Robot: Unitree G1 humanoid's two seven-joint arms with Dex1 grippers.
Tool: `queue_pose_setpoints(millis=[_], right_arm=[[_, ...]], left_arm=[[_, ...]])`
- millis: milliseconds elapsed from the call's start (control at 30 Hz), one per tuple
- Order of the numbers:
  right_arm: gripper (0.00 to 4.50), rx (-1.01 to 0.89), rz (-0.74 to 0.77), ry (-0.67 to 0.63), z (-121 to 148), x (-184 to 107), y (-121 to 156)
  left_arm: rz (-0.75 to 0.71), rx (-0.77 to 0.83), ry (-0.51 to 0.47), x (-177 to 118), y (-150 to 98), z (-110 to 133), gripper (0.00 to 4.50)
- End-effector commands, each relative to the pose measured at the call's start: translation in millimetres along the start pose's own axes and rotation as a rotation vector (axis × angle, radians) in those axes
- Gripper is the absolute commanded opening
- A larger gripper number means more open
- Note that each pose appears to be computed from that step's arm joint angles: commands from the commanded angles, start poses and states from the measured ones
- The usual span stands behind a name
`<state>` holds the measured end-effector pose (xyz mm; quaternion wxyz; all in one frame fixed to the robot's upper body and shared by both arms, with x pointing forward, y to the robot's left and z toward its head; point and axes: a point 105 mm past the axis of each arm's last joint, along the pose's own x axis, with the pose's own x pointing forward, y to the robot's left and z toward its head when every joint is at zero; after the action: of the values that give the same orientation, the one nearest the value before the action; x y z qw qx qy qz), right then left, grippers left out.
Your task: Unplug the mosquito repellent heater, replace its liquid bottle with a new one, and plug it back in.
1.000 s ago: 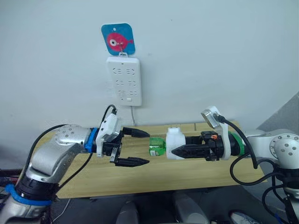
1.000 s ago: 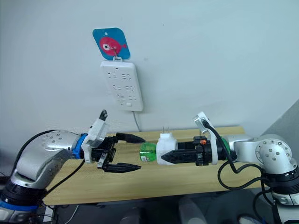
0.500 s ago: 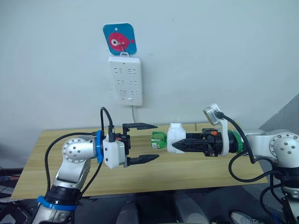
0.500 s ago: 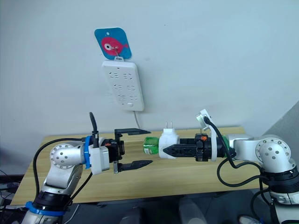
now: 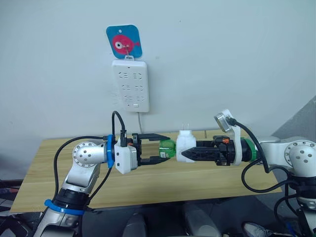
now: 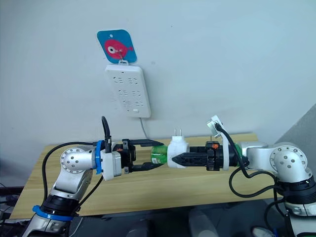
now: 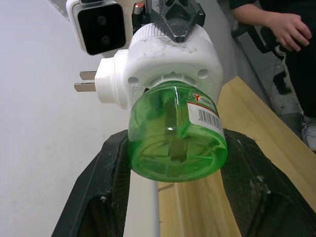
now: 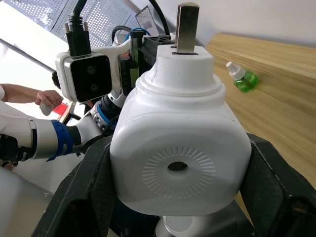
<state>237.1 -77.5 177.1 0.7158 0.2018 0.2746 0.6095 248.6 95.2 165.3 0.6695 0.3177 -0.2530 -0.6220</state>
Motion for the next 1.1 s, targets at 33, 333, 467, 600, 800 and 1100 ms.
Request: queue_pose_setpoints(millis=[33,333,467,600,800,1100], right_arm=[[3.01,-0.043,0.024,-0.016,7.9,-1.3,8.7],[3.01,-0.077,0.079,0.008,9.7,-1.3,18.8],[3.01,-0.083,0.089,0.011,9.8,0.4,20.7],[3.01,-0.077,0.087,0.005,9.2,0.7,21.0],[3.01,-0.059,0.076,-0.009,9.3,-0.1,19.2],[3.01,-0.025,0.046,-0.036,10.5,-2.9,12.9]], left_arm=[[-0.046,-0.134,-0.014,-5.8,3.2,10.6,2.22],[-0.173,-1.074,0.199,-20.4,25.0,1.9,2.22],[-0.159,-1.092,0.163,-10.5,32.4,6.1,2.22],[-0.163,-0.985,0.163,-9.7,23.5,4.1,2.92],[-0.182,-0.704,0.133,-11.0,12.1,10.0,4.45],[0.001,-0.174,0.041,-16.3,11.0,13.6,4.50]])
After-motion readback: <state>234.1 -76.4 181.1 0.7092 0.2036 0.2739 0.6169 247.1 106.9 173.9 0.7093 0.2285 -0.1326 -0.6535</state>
